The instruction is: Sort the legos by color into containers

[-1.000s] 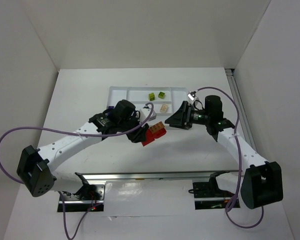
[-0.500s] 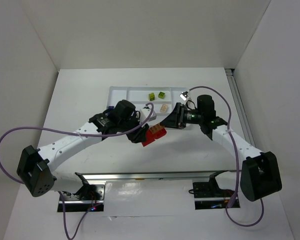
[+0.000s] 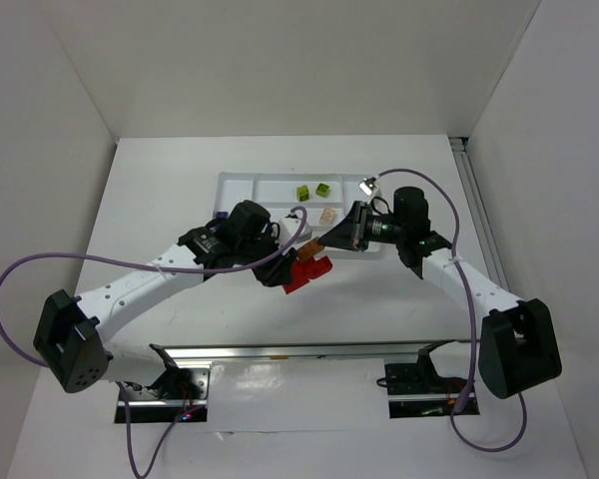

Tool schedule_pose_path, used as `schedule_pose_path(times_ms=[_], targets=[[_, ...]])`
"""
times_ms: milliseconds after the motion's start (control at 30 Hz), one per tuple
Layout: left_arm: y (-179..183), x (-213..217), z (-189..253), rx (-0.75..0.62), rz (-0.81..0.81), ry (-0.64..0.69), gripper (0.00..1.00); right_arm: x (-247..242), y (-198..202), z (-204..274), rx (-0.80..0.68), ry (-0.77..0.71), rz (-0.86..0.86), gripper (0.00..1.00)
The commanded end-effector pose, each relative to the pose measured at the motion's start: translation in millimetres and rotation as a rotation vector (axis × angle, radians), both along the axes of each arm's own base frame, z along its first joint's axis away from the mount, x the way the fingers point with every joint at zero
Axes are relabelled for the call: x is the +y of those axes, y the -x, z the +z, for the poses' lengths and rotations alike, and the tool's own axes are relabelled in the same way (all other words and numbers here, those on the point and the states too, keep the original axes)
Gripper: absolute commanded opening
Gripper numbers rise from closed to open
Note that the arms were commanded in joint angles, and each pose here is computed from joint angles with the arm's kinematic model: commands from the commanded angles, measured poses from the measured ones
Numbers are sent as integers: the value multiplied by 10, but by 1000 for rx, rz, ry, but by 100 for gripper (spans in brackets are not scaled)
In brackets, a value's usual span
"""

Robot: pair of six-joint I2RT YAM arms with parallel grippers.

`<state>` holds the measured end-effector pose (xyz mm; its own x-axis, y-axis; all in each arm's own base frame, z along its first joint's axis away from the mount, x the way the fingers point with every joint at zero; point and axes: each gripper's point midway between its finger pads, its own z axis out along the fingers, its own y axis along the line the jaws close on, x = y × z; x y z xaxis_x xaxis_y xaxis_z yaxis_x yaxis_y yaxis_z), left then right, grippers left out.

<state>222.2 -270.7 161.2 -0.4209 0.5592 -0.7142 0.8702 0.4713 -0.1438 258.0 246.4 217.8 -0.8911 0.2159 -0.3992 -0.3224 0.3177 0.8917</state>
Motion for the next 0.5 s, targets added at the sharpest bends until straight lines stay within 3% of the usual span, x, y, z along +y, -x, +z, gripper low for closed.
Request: schedule_pose_path(times_ms=[0,467], targets=[[-8,-69,54,-6,-6,43,0,32,-13,184,-72,-36,2,7],[-34,-51,46,-15,7,33,0,-184,-174,294,-103,4,-85,2]])
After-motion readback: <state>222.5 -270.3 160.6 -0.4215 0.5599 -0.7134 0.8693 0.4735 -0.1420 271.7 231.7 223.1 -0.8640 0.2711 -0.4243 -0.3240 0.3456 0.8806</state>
